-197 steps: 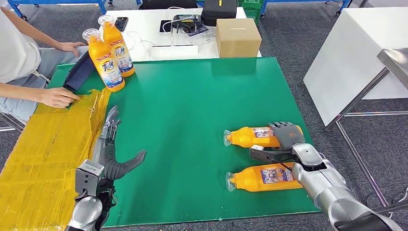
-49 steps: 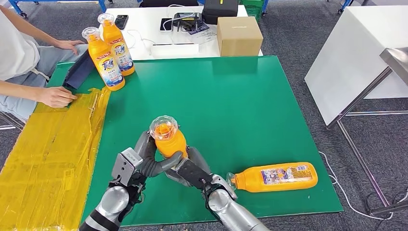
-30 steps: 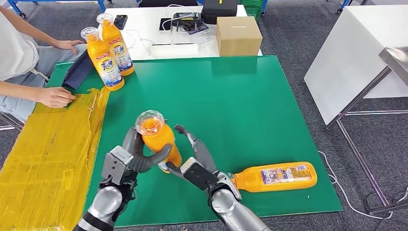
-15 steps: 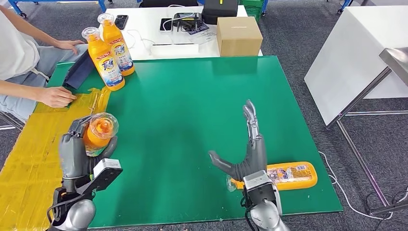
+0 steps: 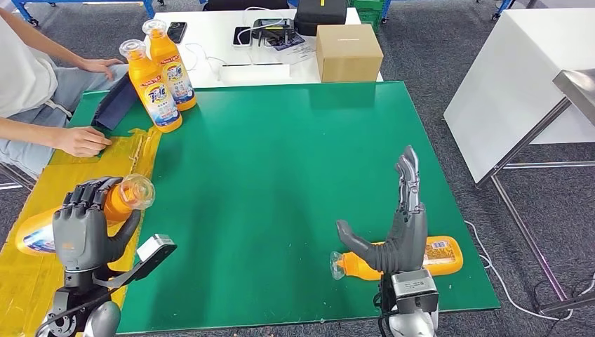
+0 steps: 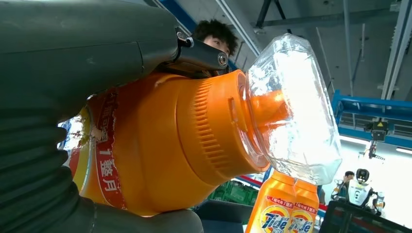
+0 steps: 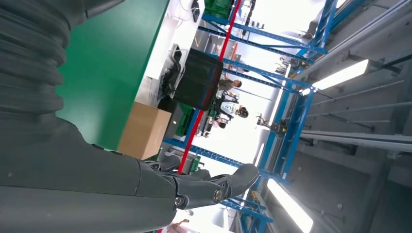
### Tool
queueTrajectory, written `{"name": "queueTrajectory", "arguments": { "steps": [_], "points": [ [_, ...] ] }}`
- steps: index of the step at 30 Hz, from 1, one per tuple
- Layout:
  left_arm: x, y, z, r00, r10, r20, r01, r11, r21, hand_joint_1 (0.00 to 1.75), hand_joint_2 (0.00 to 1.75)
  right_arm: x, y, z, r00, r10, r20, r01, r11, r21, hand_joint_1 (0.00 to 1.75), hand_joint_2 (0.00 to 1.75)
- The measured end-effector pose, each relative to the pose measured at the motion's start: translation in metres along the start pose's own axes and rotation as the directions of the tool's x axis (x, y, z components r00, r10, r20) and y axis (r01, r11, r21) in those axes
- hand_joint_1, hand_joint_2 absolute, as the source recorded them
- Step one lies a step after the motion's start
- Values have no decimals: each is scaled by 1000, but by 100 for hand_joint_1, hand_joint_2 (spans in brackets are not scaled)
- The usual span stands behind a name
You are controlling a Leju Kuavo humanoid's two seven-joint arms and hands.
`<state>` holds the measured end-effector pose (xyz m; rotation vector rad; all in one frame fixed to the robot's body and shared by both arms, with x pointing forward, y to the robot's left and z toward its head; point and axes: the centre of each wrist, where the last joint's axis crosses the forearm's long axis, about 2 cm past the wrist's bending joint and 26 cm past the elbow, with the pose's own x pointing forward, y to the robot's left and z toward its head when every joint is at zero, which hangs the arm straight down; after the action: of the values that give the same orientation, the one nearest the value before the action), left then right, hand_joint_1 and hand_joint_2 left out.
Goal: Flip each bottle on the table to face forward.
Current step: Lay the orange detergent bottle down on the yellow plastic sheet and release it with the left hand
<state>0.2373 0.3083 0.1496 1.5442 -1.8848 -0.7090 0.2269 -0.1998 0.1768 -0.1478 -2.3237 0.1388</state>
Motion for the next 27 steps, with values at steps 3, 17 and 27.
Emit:
{"name": "queueTrajectory", "arguments": {
  "steps": [3, 17, 27],
  "points": [
    [-1, 0, 0, 1000, -6, 1, 6, 1000, -1, 175, 175, 1, -2, 0, 1000, 3, 2, -3, 1000, -3, 0, 175],
    [-1, -1, 1, 997, -76, 31, 78, 996, -54, 175, 175, 1, -3, 0, 1000, 12, 7, -12, 1000, -2, 0, 175],
    [8, -54, 8, 977, -148, 153, 193, 919, -344, 175, 175, 1, 0, -17, 999, -7, 37, 4, 997, 73, 0, 175]
  ]
}}
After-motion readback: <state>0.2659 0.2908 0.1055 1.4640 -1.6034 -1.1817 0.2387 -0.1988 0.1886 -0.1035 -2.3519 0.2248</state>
